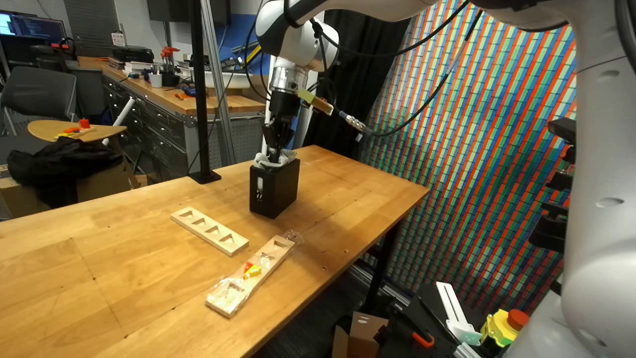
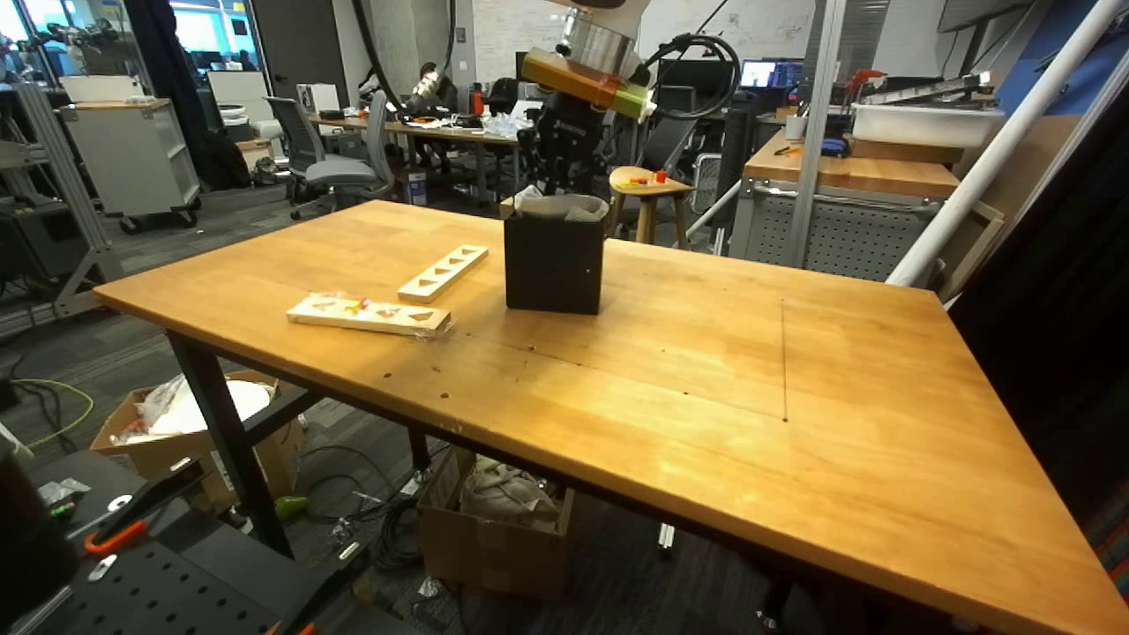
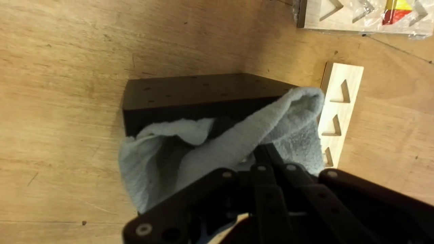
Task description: Put the white towel in the black box
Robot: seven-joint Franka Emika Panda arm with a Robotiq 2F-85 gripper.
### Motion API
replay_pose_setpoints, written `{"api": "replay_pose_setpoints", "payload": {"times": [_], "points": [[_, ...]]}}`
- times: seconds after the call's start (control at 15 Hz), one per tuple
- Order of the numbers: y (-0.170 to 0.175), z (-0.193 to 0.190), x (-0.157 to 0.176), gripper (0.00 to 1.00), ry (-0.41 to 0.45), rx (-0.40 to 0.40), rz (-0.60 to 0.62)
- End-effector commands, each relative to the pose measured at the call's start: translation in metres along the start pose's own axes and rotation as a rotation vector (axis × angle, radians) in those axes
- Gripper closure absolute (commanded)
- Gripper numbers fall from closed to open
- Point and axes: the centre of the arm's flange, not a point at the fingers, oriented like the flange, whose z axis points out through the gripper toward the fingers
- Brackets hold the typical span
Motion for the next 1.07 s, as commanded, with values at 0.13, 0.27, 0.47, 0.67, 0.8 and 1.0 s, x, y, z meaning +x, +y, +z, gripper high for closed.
{"api": "replay_pose_setpoints", "payload": {"times": [0.13, 0.27, 0.47, 0.67, 0.8, 1.0], "points": [[-0.010, 0.002, -0.002, 0.95, 0.040, 0.000, -0.013], [-0.010, 0.004, 0.003, 0.96, 0.041, -0.014, -0.029], [-0.011, 0.011, 0.010, 0.96, 0.029, -0.025, -0.054], [-0.008, 0.027, 0.008, 0.96, 0.001, -0.016, -0.064], [-0.005, 0.037, 0.006, 0.96, -0.019, -0.007, -0.062], [0.001, 0.052, 0.004, 0.96, -0.044, 0.007, -0.059]]}}
